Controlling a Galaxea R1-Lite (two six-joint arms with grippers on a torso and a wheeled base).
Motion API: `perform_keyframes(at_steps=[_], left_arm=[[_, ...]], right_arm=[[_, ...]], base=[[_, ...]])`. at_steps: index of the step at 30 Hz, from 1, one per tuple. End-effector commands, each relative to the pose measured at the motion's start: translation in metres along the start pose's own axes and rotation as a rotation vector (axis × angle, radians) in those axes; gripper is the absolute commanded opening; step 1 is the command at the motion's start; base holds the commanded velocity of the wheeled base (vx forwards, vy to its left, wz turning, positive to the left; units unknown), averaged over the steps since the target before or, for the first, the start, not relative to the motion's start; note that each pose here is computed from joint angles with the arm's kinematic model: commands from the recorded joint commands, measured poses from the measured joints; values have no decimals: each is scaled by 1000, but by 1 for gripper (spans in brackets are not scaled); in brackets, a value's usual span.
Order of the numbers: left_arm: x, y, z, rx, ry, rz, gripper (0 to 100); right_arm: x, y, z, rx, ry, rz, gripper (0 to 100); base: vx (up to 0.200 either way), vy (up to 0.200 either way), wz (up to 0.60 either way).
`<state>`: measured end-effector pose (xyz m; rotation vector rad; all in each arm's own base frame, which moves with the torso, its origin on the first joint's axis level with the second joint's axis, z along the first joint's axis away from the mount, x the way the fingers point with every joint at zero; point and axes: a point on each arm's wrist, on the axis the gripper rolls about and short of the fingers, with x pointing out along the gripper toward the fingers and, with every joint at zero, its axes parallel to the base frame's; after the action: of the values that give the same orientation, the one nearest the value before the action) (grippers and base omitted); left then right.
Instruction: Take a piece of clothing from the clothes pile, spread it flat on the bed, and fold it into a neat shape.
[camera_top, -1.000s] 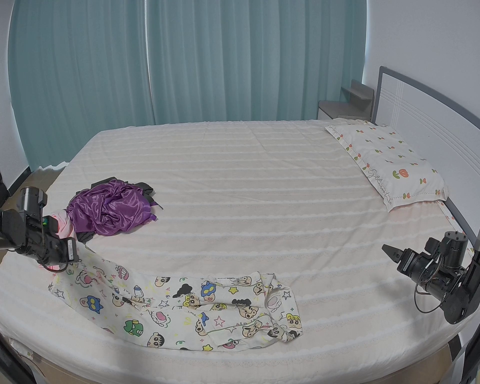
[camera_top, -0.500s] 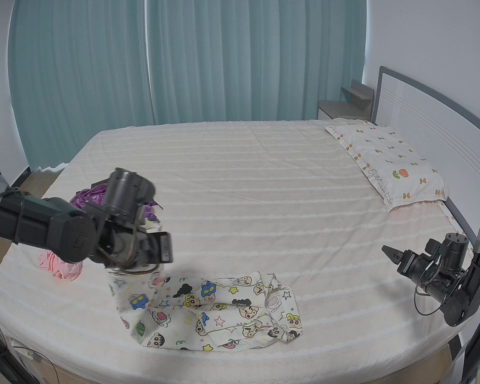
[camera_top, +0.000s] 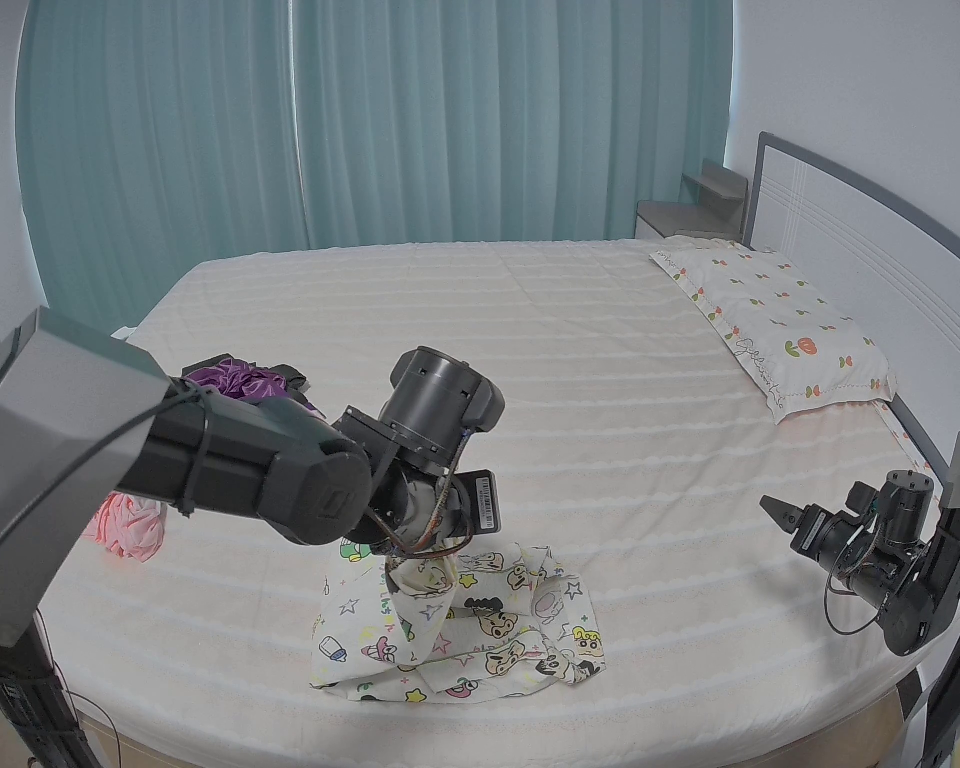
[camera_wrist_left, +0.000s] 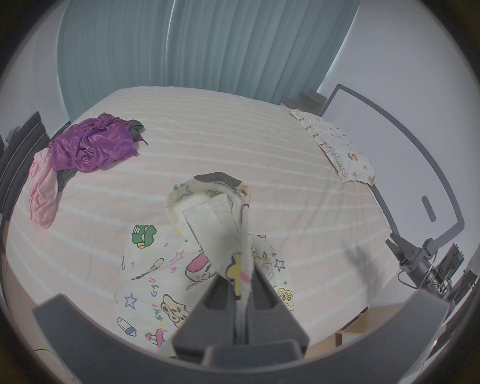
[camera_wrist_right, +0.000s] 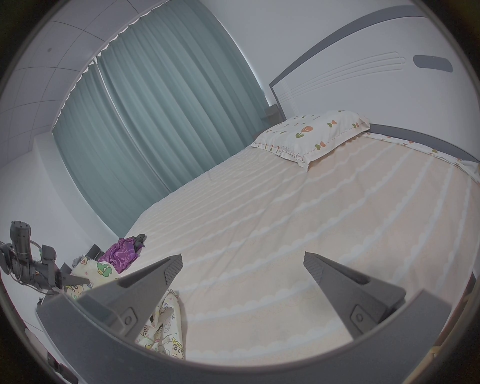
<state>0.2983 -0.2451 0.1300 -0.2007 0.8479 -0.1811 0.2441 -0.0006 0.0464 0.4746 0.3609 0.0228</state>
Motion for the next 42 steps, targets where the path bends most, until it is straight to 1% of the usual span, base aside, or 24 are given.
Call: perform_keyframes(at_steps=[1,3,4,8,17,19,20,26,28,32,34,36,38,40,42], left_arm=[[8,-7,-3,8,9,-15,0],[8,-9,-2,7,6,-19,0],[8,-13,-1,-5,5,-36,0],[10,-15,-2,-10,17,-76,0],[13,-18,-2,-27,-47,-136,0],[13,-17,-2,-24,-50,-140,0],[13,-18,-2,-23,-49,-141,100],[13,-19,-4,-18,-46,-147,100],[13,-21,-4,-19,-58,-156,100],[13,-20,-6,-27,-79,-153,100],[12,-17,-8,-30,-85,-135,100],[5,-11,-6,-40,-94,-134,100],[-12,-3,0,-58,-110,-150,100],[-28,14,5,-80,-111,-159,100],[-47,33,1,-110,-86,-181,100]], right_arm=[[3,-3,-4,0,10,-6,100],[3,-3,-5,0,9,-6,100],[3,-4,-7,2,21,-12,100],[3,-4,-7,2,23,-13,100],[3,-3,-7,1,21,-10,100],[2,-3,-8,0,23,-8,100],[3,-2,-8,0,25,-4,100],[3,0,-9,-6,28,3,100],[3,3,-10,-7,30,9,100],[3,3,-10,-8,33,13,100],[4,5,-12,-12,41,21,100],[4,9,-14,-17,51,36,100],[5,13,-17,-24,64,54,100],[5,19,-21,-30,77,76,100],[5,27,-24,-40,91,106,100]], base=[[0,0,0],[0,0,0],[0,0,0],[0,0,0],[0,0,0],[0,0,0],[0,0,0],[0,0,0],[0,0,0],[0,0,0],[0,0,0],[0,0,0],[0,0,0],[0,0,0],[0,0,0]])
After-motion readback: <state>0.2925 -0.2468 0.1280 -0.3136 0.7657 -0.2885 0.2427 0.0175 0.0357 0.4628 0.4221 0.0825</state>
